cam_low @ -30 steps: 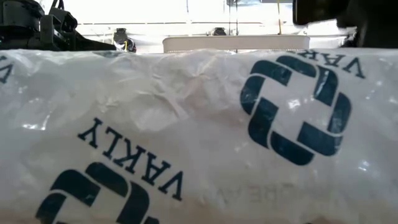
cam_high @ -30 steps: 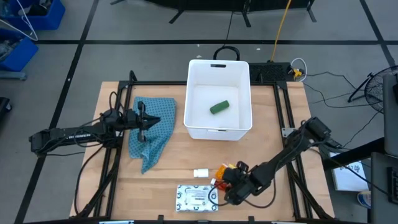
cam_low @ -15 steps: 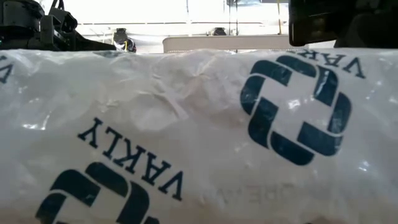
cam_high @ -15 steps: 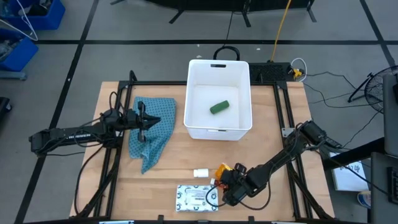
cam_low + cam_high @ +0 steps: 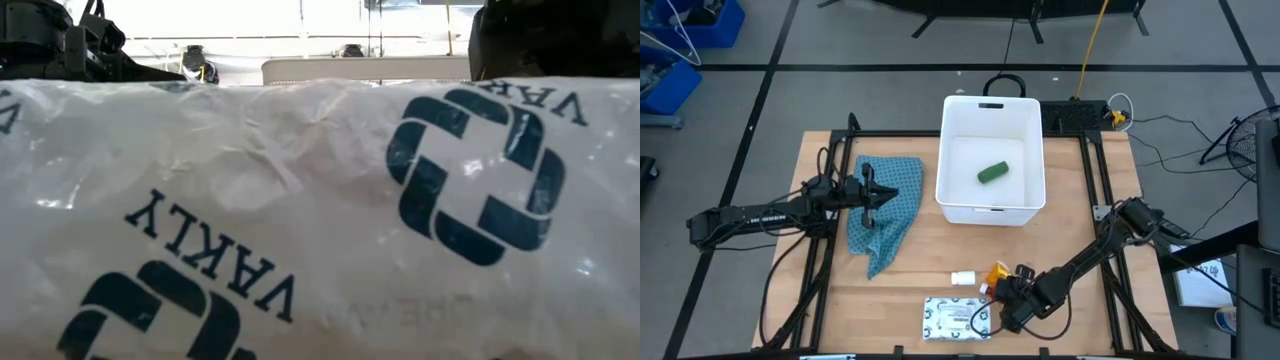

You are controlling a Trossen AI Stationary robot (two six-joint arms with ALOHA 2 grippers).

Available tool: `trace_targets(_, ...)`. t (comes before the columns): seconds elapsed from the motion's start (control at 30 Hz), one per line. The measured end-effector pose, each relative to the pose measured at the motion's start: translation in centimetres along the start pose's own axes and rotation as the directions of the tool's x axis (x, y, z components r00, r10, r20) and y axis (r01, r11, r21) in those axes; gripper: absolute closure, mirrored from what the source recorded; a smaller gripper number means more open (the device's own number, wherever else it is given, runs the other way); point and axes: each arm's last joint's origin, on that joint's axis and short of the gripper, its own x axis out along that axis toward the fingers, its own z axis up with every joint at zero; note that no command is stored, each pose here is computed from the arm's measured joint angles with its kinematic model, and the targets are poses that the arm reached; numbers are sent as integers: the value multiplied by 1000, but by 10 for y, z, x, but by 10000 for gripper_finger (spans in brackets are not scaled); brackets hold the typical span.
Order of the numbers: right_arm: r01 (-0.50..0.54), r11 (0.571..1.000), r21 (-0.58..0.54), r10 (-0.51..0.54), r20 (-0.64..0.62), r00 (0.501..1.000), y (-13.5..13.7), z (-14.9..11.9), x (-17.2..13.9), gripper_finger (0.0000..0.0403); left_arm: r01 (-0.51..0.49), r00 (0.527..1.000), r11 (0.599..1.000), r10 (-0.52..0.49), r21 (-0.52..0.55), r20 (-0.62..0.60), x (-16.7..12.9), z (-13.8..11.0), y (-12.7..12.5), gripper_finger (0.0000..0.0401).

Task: Pick & place medical supplies in basket/bin
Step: Put the red pill bottle into the white bin

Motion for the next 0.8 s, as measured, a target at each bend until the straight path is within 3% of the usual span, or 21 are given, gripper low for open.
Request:
trace_targets(0.17,2,1000,-6,-2,-3,1000,0,0,1,242,0,1000,1000,0,0,-1,0,0,0,364)
trace_targets(0.43,-13,1000,-16,14,12,1000,0,2,-7,237,0,1000,1000,0,0,-2,0,0,0,364)
trace_targets(0.6,-44,997,-71,52,115,992,0,8,-37,240,0,1000,1000,0,0,-2,0,0,0,364)
trace_targets(0.8,-18,959,-283,107,302,947,-3,13,-91,240,0,1000,1000,0,0,-3,0,0,0,364)
